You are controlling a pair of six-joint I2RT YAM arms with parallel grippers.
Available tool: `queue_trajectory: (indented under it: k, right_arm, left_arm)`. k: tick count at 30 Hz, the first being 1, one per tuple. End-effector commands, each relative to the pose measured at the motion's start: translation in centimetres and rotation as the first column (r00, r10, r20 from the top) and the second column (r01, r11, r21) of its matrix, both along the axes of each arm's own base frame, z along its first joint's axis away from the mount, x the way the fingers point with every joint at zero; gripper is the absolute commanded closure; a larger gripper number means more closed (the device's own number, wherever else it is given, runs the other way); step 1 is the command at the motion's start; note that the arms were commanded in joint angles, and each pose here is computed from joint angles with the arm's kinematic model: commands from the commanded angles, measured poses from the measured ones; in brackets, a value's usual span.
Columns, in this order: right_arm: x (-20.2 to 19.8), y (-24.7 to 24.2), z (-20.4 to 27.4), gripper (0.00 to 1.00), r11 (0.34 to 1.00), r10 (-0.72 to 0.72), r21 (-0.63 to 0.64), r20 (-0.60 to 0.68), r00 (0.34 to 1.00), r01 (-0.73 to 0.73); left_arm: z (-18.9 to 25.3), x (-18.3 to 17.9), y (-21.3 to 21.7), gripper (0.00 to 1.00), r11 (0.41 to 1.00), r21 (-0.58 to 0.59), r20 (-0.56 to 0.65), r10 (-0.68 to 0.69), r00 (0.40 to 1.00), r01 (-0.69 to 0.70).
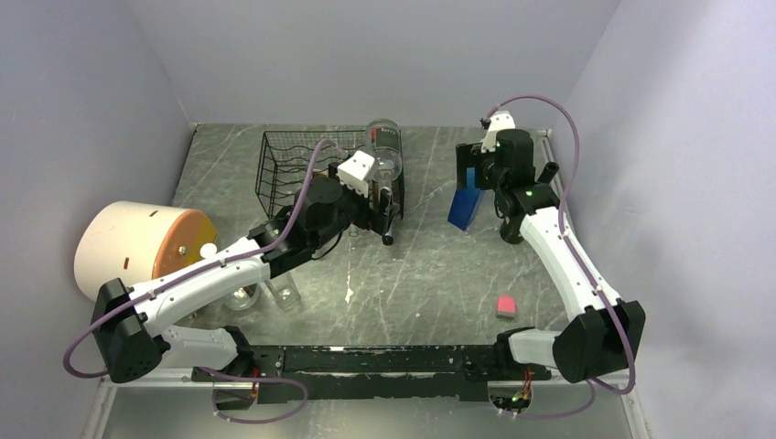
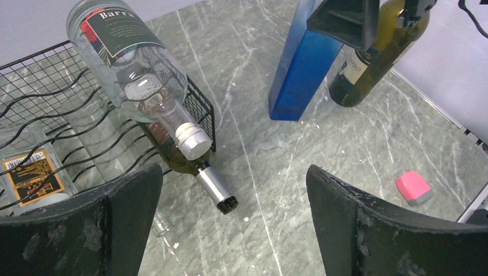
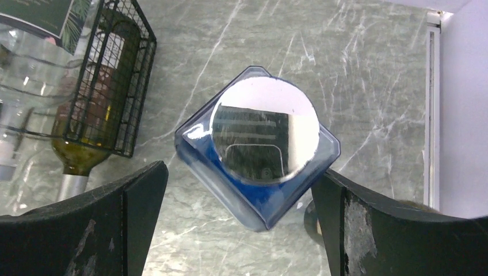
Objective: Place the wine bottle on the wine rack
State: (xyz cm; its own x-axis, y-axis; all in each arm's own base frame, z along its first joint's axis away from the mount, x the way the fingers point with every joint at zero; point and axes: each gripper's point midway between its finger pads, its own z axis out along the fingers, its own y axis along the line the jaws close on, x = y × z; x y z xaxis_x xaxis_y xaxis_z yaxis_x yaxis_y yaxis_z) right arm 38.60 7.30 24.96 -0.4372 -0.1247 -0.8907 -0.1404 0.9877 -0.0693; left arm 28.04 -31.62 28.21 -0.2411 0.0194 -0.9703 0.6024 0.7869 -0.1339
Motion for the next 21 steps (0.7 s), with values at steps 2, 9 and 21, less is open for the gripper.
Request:
queue_trajectory:
  k: [2,9,21]
  right_arm:
    - [1.1,0.8,0.9,0.02,0.988,0.152,-0.033,0.021,0.988,-0.151]
    - [2.2,-1.0,2.2,0.01,0.998,0.063,-0.015,0.075,0.995,-0.062]
    - [1.3,-1.9,3.4,0.05,0.958,-0.252,0.160,0.068,0.965,0.239]
  left_arm:
    - [0.5,0.0,-0.4,0.02,1.000,-0.018,0.014,-0.017,1.000,0.018]
    - [0.4,0.0,-0.4,0.02,1.000,-0.017,0.013,-0.015,1.000,0.016]
    - [0.0,0.3,-0.6,0.02,1.000,-0.009,0.008,-0.011,1.000,0.012]
